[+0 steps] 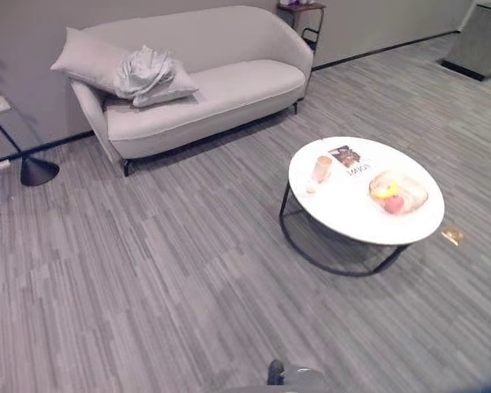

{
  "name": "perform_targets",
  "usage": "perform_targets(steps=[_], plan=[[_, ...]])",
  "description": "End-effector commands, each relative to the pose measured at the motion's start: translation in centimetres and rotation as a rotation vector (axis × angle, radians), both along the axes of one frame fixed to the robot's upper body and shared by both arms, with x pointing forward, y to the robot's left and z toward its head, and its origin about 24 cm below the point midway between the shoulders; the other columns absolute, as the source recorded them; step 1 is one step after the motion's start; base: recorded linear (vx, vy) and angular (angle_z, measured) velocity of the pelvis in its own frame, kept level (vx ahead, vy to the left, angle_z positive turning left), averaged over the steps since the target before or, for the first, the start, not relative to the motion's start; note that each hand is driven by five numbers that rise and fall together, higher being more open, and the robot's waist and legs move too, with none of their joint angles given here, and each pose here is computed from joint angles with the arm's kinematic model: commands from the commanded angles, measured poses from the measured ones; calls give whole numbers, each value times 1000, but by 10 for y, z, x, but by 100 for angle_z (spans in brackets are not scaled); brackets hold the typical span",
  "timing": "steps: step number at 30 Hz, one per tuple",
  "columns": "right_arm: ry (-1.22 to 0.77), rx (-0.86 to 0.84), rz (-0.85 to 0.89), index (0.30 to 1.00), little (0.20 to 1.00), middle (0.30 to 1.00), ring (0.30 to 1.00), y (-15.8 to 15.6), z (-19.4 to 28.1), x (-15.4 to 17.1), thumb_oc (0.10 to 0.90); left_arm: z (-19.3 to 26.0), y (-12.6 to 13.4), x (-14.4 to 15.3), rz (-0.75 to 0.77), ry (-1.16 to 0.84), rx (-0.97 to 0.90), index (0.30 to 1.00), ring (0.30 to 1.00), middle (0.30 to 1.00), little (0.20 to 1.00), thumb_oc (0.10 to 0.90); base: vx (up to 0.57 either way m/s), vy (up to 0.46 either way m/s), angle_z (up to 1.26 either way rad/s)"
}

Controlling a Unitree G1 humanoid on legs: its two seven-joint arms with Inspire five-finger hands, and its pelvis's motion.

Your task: Hang the clothes on the sofa on the clothes rack.

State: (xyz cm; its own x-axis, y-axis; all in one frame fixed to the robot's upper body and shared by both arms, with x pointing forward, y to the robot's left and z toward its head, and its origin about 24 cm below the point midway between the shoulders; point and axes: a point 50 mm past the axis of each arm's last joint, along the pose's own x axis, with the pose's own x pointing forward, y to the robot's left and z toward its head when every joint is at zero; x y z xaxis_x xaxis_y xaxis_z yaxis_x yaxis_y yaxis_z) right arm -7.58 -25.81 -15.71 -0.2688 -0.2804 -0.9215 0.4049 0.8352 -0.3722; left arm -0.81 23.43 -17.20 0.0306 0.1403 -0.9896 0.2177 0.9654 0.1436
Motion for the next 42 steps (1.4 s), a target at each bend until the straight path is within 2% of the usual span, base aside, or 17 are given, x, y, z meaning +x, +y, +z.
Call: perform_targets(steps=[1,2,7,9,10,13,18,21,25,26,28,29,32,36,37,41,42], plan=[[-47,-26,128,900,900,900,900,-7,-1,18,800,6,1,78,-8,-269,-4,900,900,900,900,800,242,-122,-24],[-222,-78,347,900,900,900,900,-13,-5,80,800,17,10,113,-25,-418,51,900,900,900,900,800,239,-122,-26],[-485,-114,581,900,900,900,900,-4,2,154,800,20,12,119,111,-504,80,900,900,900,900,800,332,100,-25],[-516,-110,615,900,900,900,900,0,4,161,800,20,13,117,149,-510,79,900,900,900,900,800,281,122,-4],[-501,-200,661,900,900,900,900,-29,16,174,800,19,16,110,221,-504,66,900,900,900,900,800,362,116,15],[-597,-147,863,900,900,900,900,1,20,210,800,13,25,75,291,-382,118,900,900,900,900,800,632,233,33],[-528,53,908,900,900,900,900,37,1,190,800,13,43,24,486,-227,178,900,900,900,900,800,549,282,-27],[-446,126,873,900,900,900,900,45,-9,159,800,13,45,14,466,-179,183,900,900,900,900,800,360,302,6],[-352,67,427,900,900,900,900,18,-13,110,800,17,54,28,339,-189,198,900,900,900,900,800,522,490,33],[-460,42,508,900,900,900,900,33,-4,188,800,18,58,32,166,-129,205,900,900,900,900,800,643,468,88],[-508,76,535,900,900,900,900,59,-6,194,800,16,49,52,28,-156,198,900,900,900,900,800,348,112,95],[-562,118,644,900,900,900,900,100,-6,203,800,15,40,65,-25,-184,188,900,900,900,900,800,466,-25,112],[-592,49,701,900,900,900,900,82,-4,194,800,18,34,92,5,-320,182,900,900,900,900,800,480,-89,126],[-768,-113,828,900,900,900,900,85,22,254,800,22,20,122,-224,-403,174,900,900,900,900,800,582,-74,80],[-894,-135,848,900,900,900,900,95,44,290,800,20,13,121,-271,-398,158,900,900,900,900,800,641,48,64],[-1051,-191,964,900,900,900,900,94,74,319,800,13,9,103,-227,-332,126,900,900,900,900,800,592,-22,54],[-1104,-321,986,900,900,900,900,65,96,331,800,10,19,74,-140,-259,154,900,900,900,900,800,485,-85,25]])
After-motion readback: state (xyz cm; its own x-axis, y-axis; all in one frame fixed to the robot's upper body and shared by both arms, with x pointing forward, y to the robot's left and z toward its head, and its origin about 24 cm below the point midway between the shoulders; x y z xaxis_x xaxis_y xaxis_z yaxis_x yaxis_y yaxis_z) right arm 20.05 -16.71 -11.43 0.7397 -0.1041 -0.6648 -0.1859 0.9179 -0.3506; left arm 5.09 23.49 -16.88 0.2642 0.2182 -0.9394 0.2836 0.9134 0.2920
